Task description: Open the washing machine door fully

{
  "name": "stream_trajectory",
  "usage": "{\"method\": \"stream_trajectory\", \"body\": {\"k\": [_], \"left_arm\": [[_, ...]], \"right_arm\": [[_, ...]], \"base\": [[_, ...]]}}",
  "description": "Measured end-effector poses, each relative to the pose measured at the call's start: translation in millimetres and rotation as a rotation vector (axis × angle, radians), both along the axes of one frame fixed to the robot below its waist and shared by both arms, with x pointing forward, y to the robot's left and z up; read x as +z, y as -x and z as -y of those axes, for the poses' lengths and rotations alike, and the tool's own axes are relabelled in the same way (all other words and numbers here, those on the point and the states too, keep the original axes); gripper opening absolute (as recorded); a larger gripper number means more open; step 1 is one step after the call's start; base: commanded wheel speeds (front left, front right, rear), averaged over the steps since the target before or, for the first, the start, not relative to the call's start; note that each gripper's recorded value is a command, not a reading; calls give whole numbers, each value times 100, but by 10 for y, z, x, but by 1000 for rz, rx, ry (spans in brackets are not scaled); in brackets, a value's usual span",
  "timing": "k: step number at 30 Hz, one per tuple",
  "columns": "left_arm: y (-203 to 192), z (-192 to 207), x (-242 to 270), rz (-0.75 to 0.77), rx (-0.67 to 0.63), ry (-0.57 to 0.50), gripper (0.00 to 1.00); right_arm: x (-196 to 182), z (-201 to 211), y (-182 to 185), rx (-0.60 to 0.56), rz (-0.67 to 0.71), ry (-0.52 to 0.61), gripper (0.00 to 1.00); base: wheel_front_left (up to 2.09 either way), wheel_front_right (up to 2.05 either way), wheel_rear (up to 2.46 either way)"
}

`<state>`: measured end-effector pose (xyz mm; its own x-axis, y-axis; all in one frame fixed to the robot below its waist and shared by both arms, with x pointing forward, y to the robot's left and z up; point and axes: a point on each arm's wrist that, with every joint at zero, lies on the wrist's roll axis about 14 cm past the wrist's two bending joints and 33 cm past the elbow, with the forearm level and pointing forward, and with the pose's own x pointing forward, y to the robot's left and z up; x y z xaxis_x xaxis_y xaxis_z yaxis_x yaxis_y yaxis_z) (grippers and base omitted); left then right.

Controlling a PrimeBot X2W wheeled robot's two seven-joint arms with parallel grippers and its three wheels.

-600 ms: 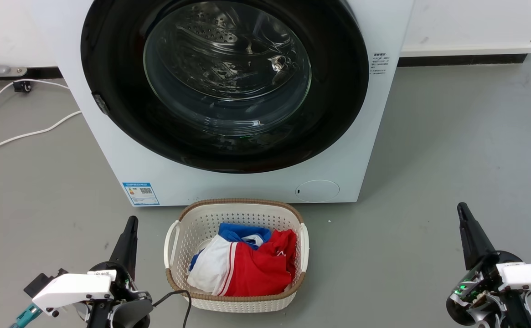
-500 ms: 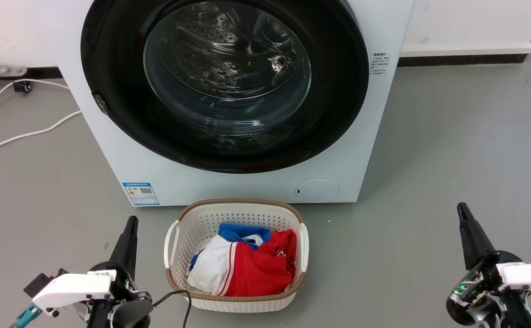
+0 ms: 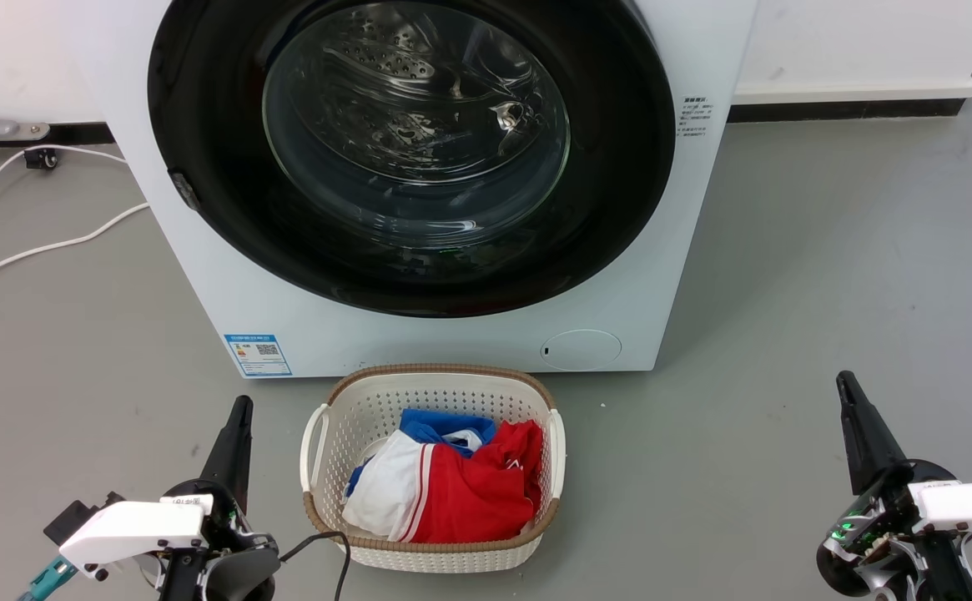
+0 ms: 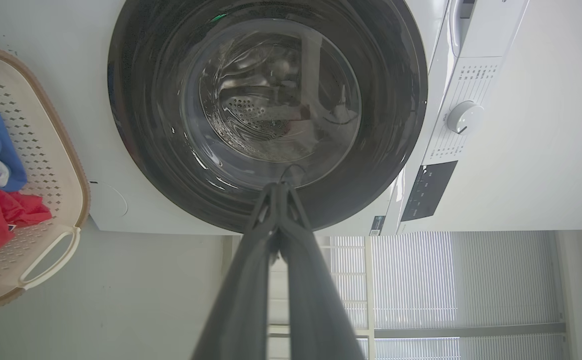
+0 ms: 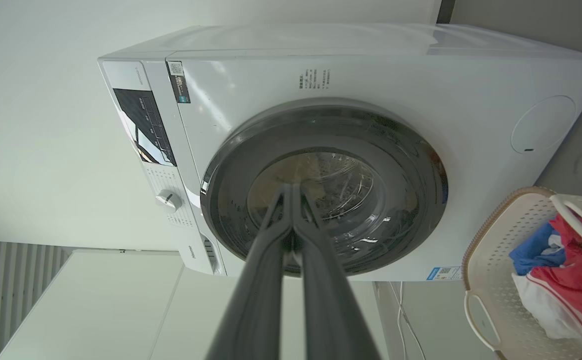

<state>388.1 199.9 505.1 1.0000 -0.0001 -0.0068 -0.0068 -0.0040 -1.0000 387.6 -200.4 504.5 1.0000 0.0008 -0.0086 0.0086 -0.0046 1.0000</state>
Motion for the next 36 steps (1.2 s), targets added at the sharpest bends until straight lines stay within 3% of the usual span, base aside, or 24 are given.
{"method": "stream_trajectory", "body": {"k": [17,18,23,28,36], "left_arm": [[0,0,0,0,0,0,0],[0,-1,0,0,0,0,100],[120,8,-253,-75,5,8,100],[120,-20,-200,-58,26,-8,100],[109,-99,-119,-57,55,-169,100]], "right_arm": [[0,-1,0,0,0,-1,0],[0,-1,0,0,0,-1,100],[-254,2,119,-6,-76,-9,100],[-276,34,142,-28,-83,11,100],[-211,96,151,-51,-71,173,100]], "base": [[0,0,0],[0,0,0],[0,0,0],[0,0,0],[0,0,0]]}}
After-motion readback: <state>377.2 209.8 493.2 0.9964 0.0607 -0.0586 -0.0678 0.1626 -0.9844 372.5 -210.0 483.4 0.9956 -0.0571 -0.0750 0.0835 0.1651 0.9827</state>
